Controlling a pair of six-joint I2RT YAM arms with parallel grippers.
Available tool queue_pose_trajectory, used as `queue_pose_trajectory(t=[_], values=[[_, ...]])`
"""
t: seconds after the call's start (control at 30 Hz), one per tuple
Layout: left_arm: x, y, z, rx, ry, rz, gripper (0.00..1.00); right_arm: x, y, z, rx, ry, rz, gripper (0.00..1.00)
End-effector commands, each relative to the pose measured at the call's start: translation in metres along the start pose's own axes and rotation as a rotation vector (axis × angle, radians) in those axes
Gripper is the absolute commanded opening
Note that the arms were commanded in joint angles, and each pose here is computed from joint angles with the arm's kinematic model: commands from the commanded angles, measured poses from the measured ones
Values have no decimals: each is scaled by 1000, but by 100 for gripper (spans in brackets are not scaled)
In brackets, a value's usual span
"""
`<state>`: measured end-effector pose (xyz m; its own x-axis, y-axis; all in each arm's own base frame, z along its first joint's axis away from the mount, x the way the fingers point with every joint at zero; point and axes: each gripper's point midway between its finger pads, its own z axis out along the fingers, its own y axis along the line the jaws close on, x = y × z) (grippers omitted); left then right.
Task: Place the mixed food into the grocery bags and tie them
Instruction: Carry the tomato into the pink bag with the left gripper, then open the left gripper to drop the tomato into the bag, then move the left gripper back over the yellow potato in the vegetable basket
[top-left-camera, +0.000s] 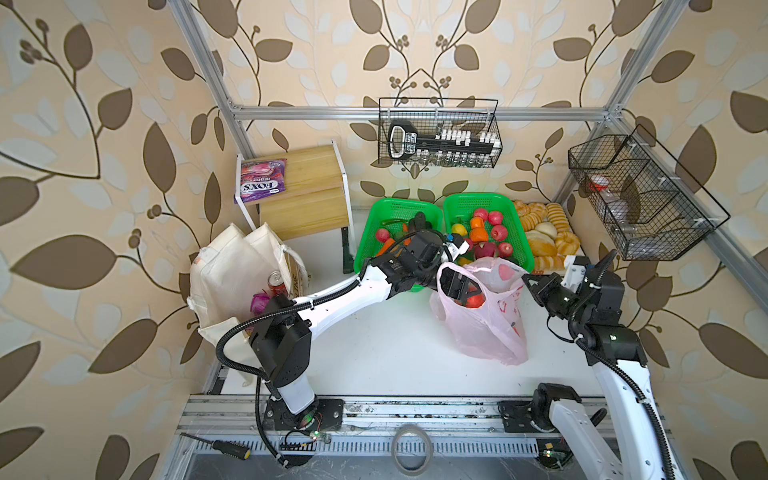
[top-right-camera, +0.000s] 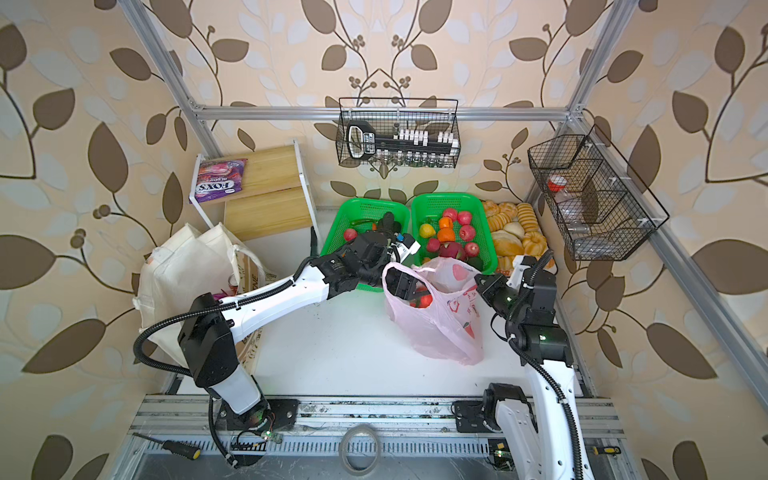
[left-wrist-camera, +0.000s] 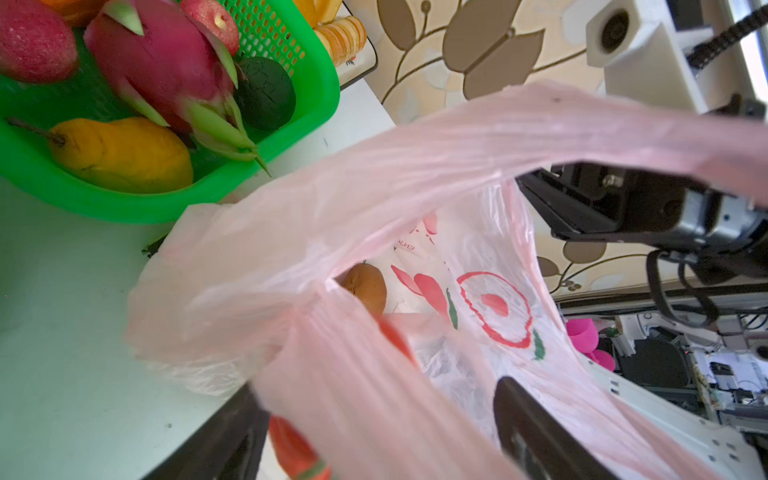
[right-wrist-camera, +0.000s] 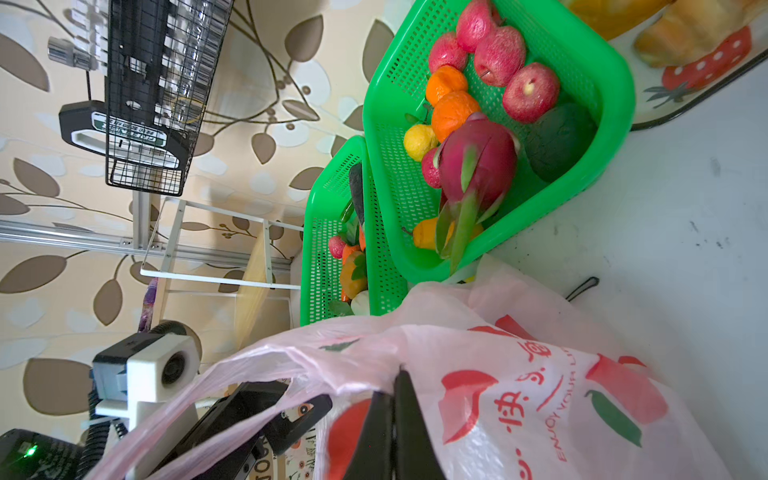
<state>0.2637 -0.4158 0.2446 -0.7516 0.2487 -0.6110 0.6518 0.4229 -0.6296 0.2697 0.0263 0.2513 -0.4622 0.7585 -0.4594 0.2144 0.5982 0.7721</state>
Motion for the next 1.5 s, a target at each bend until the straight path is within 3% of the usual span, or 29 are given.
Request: queue_pose_trajectory(t=[0.0,0.37,0.8,1.0,1.13,1.2,1.33,1.47], values=[[-22,-33,-22,57,-66,78,99,0,-12,0,47,-16,15,0],[-6,-44,-55,52,-89,134,98,-1,-18,4,63,-16,20,0],[7,-44,-122,-96,-256,336,99,-1,-17,9,54,-8,29,0],[-3,-27,-132,-227,-289,325,99,-1,-15,9,45,-1,24,0],[-16,7,-149,-404,-379,221,95,-2,-13,7,39,-8,17,0],[-18,46,-159,-501,-396,66,92,-2,-13,7,39,-8,14,0],[-10,123,-156,-540,-327,-246,85,-1,-16,9,44,-5,17,0],[-1,180,-138,-668,-170,-358,85,1,-13,9,33,2,16,0]])
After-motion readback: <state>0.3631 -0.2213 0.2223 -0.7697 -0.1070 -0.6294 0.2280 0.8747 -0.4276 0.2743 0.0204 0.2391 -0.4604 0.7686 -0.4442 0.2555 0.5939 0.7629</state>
